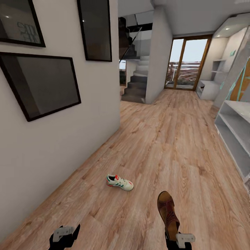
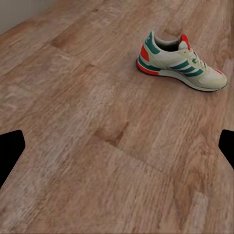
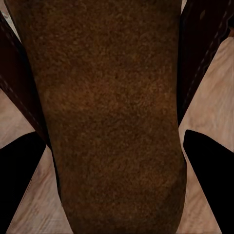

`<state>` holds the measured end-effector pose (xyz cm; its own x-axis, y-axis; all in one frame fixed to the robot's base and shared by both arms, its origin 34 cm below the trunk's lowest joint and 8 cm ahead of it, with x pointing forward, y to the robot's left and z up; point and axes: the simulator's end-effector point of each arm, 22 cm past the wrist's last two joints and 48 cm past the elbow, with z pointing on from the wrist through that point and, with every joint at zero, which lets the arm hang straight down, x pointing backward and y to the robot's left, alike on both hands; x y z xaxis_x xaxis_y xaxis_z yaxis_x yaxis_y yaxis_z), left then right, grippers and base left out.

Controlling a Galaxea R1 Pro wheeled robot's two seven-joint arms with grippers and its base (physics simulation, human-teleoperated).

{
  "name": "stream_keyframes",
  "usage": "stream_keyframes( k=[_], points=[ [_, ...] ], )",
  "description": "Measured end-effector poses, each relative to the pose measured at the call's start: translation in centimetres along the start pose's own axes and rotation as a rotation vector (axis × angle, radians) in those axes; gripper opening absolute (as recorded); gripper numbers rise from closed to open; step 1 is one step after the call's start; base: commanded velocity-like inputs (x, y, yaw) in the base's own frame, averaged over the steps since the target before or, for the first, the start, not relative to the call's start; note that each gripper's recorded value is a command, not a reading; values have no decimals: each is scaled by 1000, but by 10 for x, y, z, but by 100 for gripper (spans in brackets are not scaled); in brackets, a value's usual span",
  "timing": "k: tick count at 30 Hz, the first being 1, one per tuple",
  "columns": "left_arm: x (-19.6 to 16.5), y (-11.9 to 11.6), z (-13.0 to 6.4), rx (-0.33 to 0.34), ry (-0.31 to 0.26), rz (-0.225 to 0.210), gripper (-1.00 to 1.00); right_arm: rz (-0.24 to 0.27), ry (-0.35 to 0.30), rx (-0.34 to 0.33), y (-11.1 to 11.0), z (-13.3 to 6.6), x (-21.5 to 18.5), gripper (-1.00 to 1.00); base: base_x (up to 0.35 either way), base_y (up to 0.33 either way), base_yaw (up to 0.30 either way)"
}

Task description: Pick up the two gym shoes and the two sandals from the corridor floor and place them onto the hallstand (shoe rack) in the corridor, making sure they are on the rack and not on the floor. Arrange them so the two gym shoes are next to each other and the two sandals are next to each other.

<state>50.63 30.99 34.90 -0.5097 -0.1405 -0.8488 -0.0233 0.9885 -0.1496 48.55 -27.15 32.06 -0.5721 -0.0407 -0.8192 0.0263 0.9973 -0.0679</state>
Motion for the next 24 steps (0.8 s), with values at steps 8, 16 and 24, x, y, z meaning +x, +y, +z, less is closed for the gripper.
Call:
stream_keyframes(
  k=[8,16,24],
  points=[
    [-4,-1,0,2,-9,1,100,2,-8,3,-1,0,-4,-100,237,210,-191],
    [-5,-1,0,3,-11,1,100,3,-9,3,0,0,-5,-100,234,203,-31],
    [-6,-2,0,5,-13,1,100,4,-12,2,0,0,-6,-100,234,201,-68]
  ],
)
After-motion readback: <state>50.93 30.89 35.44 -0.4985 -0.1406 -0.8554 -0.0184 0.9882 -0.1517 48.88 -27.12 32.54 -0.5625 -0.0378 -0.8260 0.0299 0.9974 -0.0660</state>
